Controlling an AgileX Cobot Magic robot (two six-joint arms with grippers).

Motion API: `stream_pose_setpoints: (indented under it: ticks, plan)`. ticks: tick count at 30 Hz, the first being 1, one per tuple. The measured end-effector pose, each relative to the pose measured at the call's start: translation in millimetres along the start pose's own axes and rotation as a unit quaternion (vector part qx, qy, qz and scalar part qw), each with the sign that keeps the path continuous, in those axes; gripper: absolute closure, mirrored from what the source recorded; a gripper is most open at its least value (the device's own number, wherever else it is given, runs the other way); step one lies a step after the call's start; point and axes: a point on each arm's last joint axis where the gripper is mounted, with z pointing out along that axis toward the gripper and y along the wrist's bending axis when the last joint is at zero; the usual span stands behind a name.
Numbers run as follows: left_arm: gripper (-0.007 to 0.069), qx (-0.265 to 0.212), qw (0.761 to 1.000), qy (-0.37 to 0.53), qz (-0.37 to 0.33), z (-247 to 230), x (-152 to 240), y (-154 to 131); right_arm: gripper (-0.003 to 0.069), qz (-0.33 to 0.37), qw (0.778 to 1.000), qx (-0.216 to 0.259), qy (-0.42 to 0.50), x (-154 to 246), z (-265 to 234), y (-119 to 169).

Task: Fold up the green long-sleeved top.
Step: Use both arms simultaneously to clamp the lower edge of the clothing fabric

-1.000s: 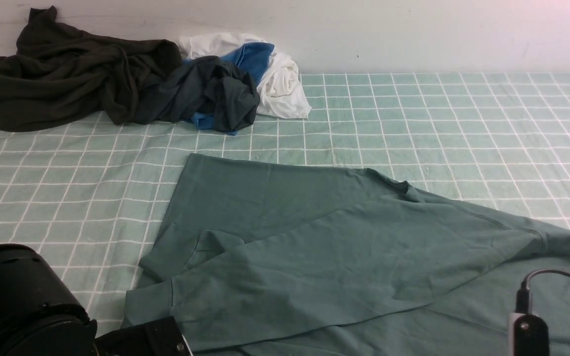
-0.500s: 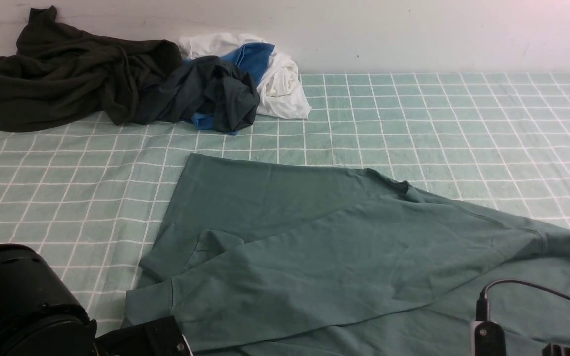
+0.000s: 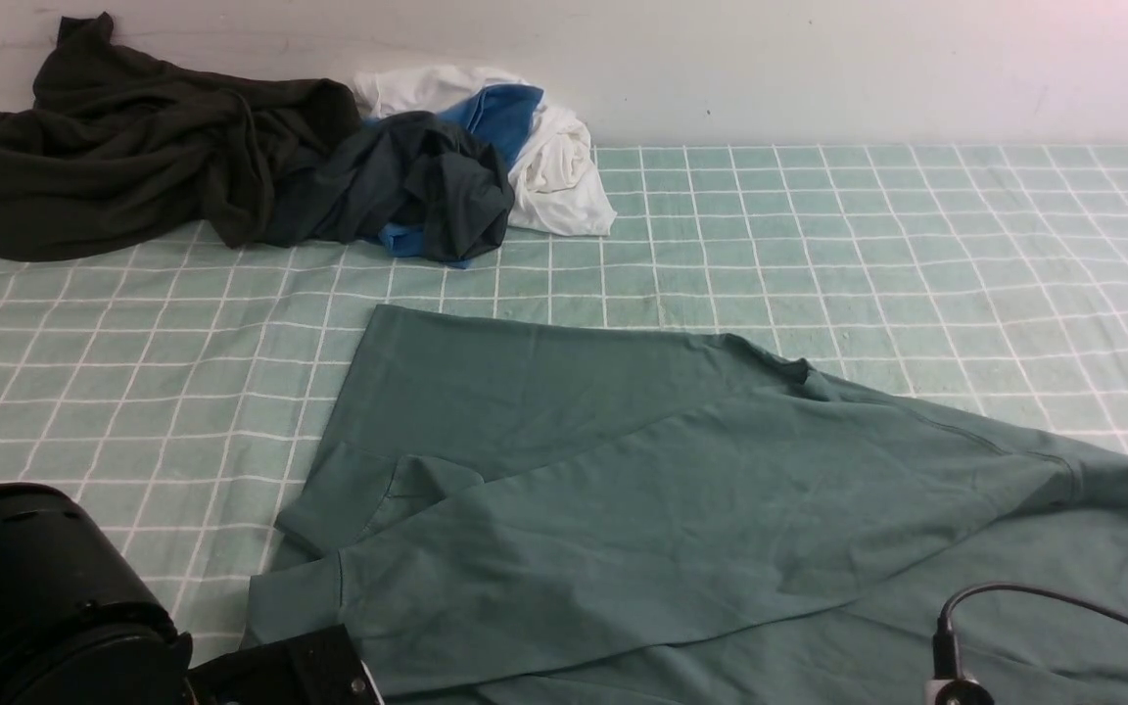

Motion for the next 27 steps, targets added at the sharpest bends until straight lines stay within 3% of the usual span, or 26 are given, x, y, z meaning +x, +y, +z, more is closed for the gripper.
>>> stream_pose_setpoints:
  ticks: [4,6,17,27]
  plan:
    - [0.0626,0.0,1.0,0.0,0.0,0.0,0.0,0.0,0.0608,-0.006,1.0,0.018,-0.012,0.3,-2.1,-1.1]
    - [0.0626,0.0,1.0,0.0,0.0,0.0,0.0,0.0,0.0638,-0.003,1.0,0.025,-0.018,2.3,-7.4,-0.2]
    - [0.0626,-0.012,1.0,-0.003,0.003,-10.7,-4.5,3.9,0.0642,0.025,0.998,0.057,-0.024,4.3,-57.2,-9.3]
    - [0.0608,-0.121,0.991,-0.059,-0.019,-83.5,-43.0,47.2,0.0642,0.124,0.98,0.145,-0.059,3.9,-111.4,-60.7]
